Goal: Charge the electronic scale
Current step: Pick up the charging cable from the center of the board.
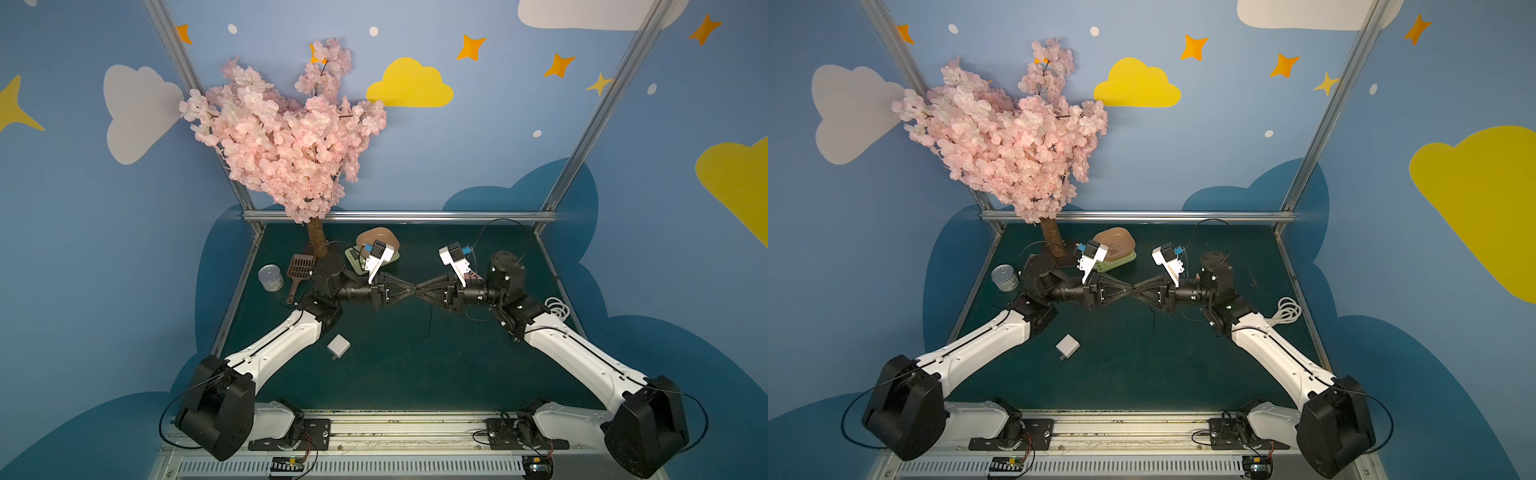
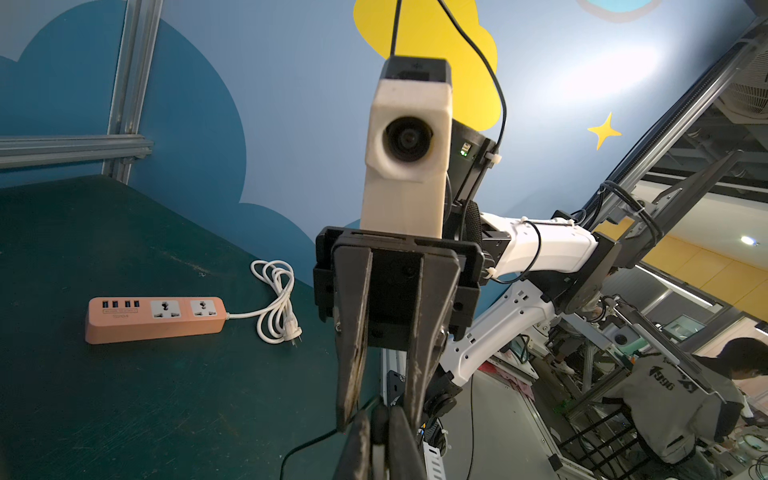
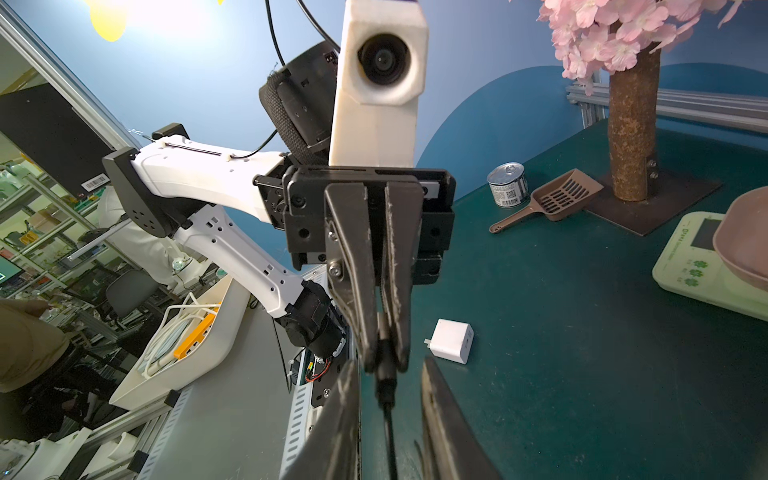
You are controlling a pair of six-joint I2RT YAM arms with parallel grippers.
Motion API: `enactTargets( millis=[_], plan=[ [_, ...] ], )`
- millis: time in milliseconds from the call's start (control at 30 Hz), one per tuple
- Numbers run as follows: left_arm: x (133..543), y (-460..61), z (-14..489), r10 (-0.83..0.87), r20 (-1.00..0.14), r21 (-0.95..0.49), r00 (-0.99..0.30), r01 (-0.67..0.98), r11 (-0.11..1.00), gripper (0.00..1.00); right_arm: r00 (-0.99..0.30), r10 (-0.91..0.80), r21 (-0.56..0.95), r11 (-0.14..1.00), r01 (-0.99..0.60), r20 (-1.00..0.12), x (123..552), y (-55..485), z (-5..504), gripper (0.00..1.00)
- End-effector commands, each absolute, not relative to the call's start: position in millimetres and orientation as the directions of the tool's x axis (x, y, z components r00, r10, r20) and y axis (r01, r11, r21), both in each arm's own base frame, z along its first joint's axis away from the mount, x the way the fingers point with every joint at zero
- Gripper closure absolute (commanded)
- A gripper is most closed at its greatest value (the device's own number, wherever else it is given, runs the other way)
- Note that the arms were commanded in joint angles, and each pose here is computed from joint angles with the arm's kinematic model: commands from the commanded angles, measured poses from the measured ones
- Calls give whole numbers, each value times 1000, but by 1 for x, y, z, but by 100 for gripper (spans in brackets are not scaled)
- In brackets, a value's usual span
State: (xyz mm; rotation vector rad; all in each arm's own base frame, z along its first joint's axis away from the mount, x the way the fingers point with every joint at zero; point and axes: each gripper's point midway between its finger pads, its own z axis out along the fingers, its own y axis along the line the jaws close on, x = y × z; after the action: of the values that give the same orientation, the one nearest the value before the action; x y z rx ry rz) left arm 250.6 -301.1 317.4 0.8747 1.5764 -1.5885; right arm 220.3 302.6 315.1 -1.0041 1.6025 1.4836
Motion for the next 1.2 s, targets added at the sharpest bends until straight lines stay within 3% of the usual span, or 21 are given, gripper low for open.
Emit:
enactTargets(
  millis=[0,233,633,667,800,867,900,1000,1167],
  plan=[
    [249,-302,325,-42,-876,-481,-481,877,-9,89,-418,-53,417,13,-909,-907,220,303,321,81],
    [250,-303,327,-52,-876,-480,-480,877,-11,89,-413,-50,413,-1,-911,-909,219,303,319,97],
    [253,-303,326,-67,-876,-479,-477,878,5,88,-430,-50,431,-11,-902,-901,224,306,313,98],
    [253,-303,326,-66,-877,-478,-477,878,5,83,-431,-50,432,-9,-902,-901,225,306,312,99],
    [257,-299,322,-68,-877,-479,-476,877,39,39,-437,-47,437,13,-900,-898,230,302,309,100],
    [270,-290,317,-87,-865,-501,-494,854,139,27,-447,-43,445,40,-894,-894,236,297,307,100],
    [283,-283,311,-103,-852,-522,-513,819,240,25,-450,-38,448,56,-892,-892,240,294,305,100],
    [308,-253,284,-125,-815,-538,-565,658,527,21,-476,-22,472,93,-877,-879,250,286,300,100],
    [313,-188,227,-166,-733,-470,-660,315,824,18,-550,-11,543,150,-826,-835,270,278,291,100]
  ],
)
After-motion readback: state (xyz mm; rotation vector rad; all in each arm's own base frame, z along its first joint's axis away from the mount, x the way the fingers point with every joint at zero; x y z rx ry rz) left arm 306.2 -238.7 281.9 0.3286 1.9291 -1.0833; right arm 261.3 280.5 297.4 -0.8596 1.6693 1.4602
